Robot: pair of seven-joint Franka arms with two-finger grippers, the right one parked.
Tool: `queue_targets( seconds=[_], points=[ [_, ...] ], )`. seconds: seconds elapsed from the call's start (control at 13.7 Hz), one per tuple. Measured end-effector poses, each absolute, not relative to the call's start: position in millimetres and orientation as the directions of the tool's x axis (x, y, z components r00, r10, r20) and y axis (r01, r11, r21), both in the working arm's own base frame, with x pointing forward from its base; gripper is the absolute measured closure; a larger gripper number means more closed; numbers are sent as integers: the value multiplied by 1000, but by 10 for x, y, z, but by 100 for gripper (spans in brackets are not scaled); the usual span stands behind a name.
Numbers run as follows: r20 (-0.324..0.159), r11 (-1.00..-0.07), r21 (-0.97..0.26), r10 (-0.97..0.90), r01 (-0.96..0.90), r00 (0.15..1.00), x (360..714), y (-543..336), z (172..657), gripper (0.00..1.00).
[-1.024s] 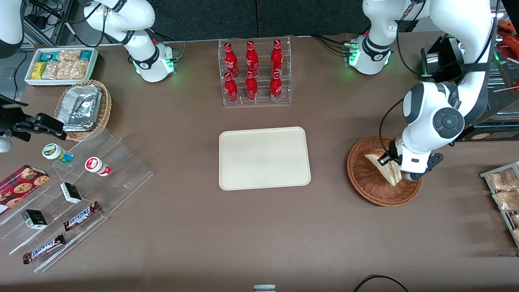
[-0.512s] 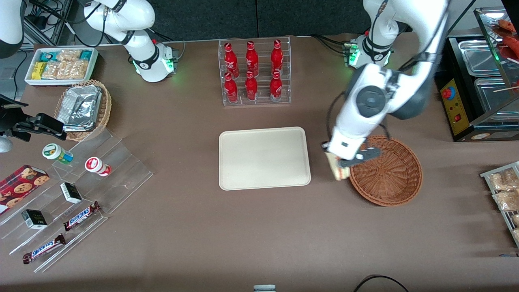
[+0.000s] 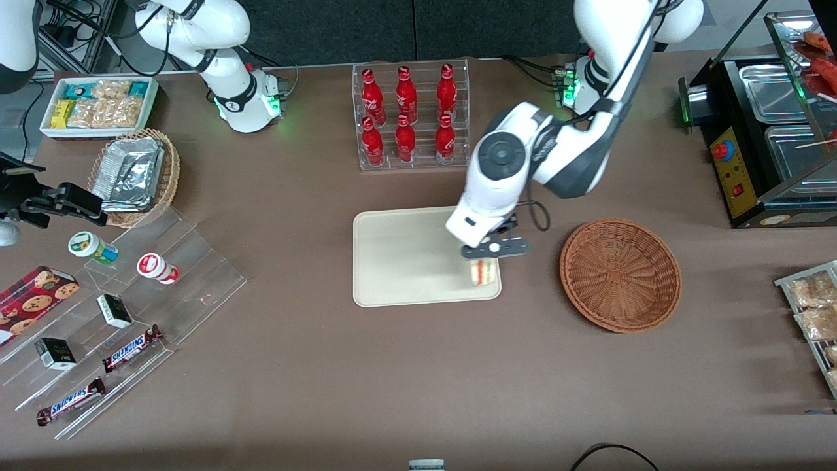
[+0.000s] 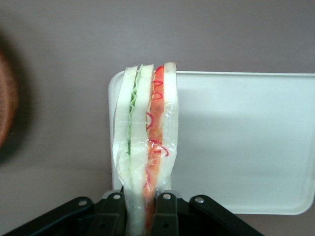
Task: Place sandwich from basket to tray
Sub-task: 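Carry the sandwich with the left gripper over the cream tray, then lower the sandwich onto the tray and open the left gripper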
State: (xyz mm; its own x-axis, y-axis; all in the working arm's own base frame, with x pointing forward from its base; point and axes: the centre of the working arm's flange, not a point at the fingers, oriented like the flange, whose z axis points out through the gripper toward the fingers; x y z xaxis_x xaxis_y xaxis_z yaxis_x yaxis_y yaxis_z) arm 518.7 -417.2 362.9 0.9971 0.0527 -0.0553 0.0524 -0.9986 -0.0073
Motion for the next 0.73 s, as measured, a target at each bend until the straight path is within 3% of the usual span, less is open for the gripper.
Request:
queue_targets(
  seconds=[0.73],
  points=[
    [-114,-999,21,-53,-51,992,5129,-5027,2926,85]
  ],
)
